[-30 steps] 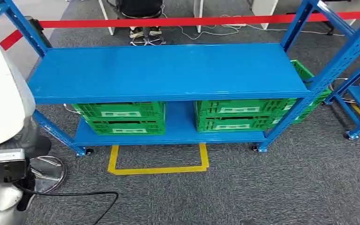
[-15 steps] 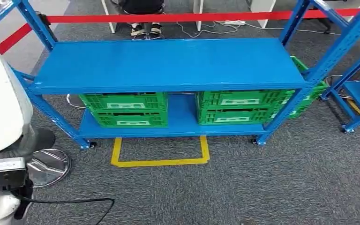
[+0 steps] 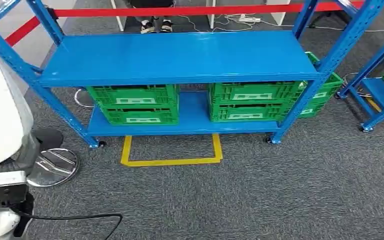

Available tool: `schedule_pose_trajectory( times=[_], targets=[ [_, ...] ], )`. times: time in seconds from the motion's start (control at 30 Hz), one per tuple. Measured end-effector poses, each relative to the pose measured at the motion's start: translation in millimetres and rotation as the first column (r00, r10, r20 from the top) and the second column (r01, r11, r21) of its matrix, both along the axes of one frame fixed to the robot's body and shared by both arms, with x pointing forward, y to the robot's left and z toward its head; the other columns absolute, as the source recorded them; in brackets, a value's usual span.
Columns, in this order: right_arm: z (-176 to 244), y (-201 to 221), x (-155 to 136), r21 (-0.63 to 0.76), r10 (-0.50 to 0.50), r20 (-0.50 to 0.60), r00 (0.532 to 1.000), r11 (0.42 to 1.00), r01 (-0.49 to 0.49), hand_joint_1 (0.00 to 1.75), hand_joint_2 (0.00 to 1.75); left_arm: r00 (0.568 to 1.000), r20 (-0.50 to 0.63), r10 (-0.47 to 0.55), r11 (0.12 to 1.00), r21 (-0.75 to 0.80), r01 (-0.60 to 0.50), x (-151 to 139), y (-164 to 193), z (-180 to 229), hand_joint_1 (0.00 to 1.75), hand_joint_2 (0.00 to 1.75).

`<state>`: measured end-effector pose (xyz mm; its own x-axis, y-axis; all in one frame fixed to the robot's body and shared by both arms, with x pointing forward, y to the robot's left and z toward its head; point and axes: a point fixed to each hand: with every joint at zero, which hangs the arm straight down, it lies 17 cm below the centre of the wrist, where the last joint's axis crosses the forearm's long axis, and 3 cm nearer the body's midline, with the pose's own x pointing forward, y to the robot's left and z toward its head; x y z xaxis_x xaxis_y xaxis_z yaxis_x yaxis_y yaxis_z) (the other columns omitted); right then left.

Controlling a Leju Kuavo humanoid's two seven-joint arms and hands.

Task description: Take the parts from the cabinet and place them on the table.

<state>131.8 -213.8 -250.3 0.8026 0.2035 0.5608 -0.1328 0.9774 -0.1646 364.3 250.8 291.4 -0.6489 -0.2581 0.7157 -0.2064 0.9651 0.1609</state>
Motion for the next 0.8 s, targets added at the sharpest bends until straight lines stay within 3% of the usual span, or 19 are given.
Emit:
schedule_pose_trajectory(
  times=[0.8],
  targets=[
    [-0.4, 0.3, -2.1, 0.001, -0.002, -0.003, 1.000, 1.000, 0.002, 0.00, 0.00, 1.000, -0.005, 0.010, 1.000, 0.012, -0.010, -7.5, 2.0, -3.9, 1.75, 1.75]
  ],
)
